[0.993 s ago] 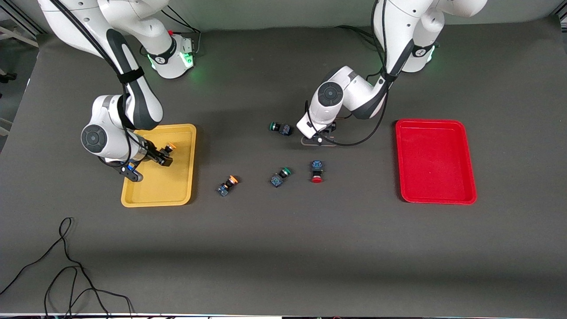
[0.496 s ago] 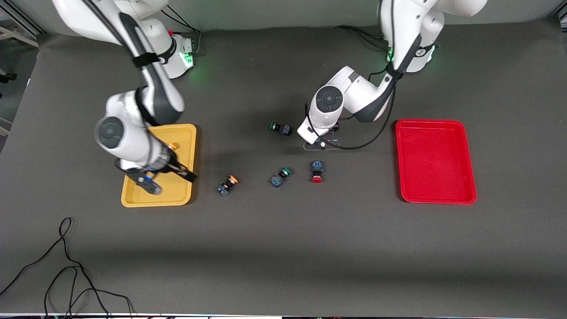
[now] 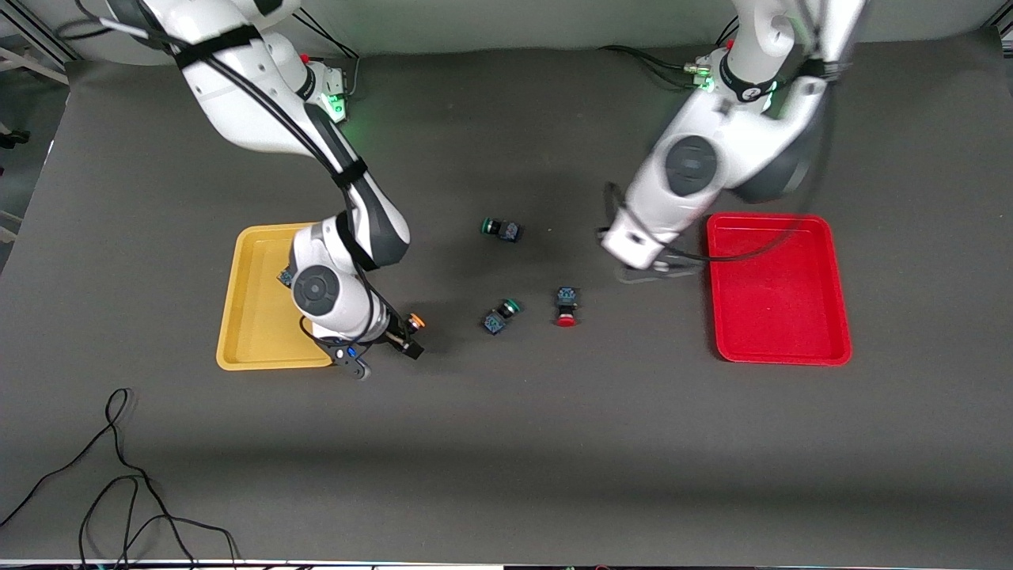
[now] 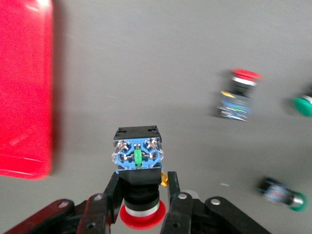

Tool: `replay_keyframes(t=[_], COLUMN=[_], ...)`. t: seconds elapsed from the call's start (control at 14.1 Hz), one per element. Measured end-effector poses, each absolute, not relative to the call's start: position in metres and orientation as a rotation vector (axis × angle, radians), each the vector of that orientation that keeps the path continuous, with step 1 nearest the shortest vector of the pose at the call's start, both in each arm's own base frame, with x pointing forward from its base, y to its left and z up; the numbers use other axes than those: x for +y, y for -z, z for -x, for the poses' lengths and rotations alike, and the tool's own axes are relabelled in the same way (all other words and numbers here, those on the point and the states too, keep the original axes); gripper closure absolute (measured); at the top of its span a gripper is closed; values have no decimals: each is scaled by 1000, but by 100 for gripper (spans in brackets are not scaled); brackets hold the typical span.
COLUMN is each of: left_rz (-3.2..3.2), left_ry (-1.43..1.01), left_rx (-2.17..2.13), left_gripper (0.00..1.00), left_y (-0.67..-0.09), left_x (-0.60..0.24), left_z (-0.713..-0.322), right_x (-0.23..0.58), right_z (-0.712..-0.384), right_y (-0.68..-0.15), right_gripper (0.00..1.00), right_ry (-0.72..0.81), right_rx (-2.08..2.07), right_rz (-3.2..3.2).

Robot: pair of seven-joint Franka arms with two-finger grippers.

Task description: Place red and yellow buttons in trays

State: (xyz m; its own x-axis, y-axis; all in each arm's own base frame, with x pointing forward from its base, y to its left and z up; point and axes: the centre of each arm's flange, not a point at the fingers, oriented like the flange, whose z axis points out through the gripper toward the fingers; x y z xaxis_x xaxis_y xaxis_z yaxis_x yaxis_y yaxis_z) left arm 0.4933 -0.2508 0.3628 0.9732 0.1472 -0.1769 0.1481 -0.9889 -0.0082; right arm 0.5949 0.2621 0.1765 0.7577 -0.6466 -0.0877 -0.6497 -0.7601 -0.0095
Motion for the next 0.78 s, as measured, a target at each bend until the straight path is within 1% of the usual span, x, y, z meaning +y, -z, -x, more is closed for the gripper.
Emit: replay_keyframes(t=[0.07,0.14,0.28,0.5,0.64,0.78], left_rz=[-3121,-3129,-3154,-3156,-3155,-3131], left_ry=[291,295,263,170,128,115], left_rx=[217,191,131,62,22,-4], left_gripper=[59,59,59,59,59,59], left_y=[-359,-354,-339,-296,-252,-209], left_x=[-209,-169,-95,-23,-14,-21], left_z=[-495,-495,-495,-495,-496,-497], right_x=[263,264,263,253,224,164], right_z=[-594,-594,-597,-603,-611,-620], right_y=[-170,-168,-174,-203,-239,-280], right_gripper=[4,13,39,67,67,67], right_ry=[-115,-110,-97,-118,-189,-271], right_rx=[1072,1071,1072,1083,1039,929], right_rz=[2909,2907,2900,2899,2926,2959])
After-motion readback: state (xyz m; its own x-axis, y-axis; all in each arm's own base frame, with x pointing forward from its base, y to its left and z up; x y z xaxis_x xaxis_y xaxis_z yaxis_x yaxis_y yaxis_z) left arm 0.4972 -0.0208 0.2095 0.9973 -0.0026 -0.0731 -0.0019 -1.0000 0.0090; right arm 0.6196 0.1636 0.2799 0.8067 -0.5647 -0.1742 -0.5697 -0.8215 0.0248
